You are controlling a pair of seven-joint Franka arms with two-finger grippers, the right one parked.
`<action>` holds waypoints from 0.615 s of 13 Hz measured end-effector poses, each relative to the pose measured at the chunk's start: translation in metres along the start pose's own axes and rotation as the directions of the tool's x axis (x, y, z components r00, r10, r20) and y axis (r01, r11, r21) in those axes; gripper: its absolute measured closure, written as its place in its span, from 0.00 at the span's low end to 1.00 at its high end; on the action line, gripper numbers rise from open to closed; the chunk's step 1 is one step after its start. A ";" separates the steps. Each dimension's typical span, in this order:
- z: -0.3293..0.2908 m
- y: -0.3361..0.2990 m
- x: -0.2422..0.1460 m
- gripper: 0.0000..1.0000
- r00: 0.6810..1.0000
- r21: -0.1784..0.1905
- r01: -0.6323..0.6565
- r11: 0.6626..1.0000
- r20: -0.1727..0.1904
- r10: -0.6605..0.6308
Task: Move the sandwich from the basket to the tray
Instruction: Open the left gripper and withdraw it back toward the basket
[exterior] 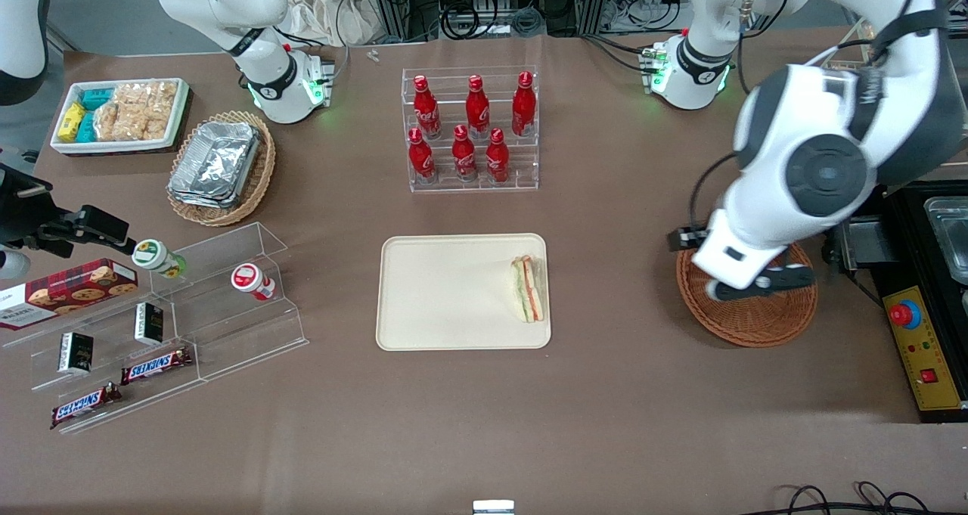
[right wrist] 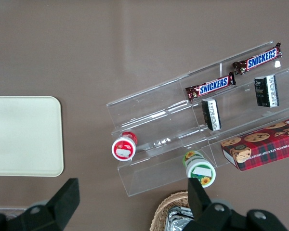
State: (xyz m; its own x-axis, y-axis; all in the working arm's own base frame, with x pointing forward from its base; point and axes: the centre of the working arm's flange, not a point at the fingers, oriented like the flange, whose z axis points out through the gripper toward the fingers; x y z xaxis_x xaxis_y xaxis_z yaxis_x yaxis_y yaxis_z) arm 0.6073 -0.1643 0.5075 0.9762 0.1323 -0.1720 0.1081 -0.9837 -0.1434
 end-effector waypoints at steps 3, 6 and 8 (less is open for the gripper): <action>-0.013 -0.055 0.008 0.00 1.000 -0.006 0.000 1.000 -0.018 0.000; -0.012 -0.065 0.010 0.00 1.000 -0.007 0.008 1.000 -0.014 -0.008; -0.009 -0.071 0.013 0.00 1.000 -0.011 0.018 1.000 -0.008 -0.018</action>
State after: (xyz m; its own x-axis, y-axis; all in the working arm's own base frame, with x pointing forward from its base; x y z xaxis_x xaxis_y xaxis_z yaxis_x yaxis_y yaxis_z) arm 0.6136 -0.0934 0.5242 0.9756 0.1487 -0.1614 0.1273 -0.9825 -0.1356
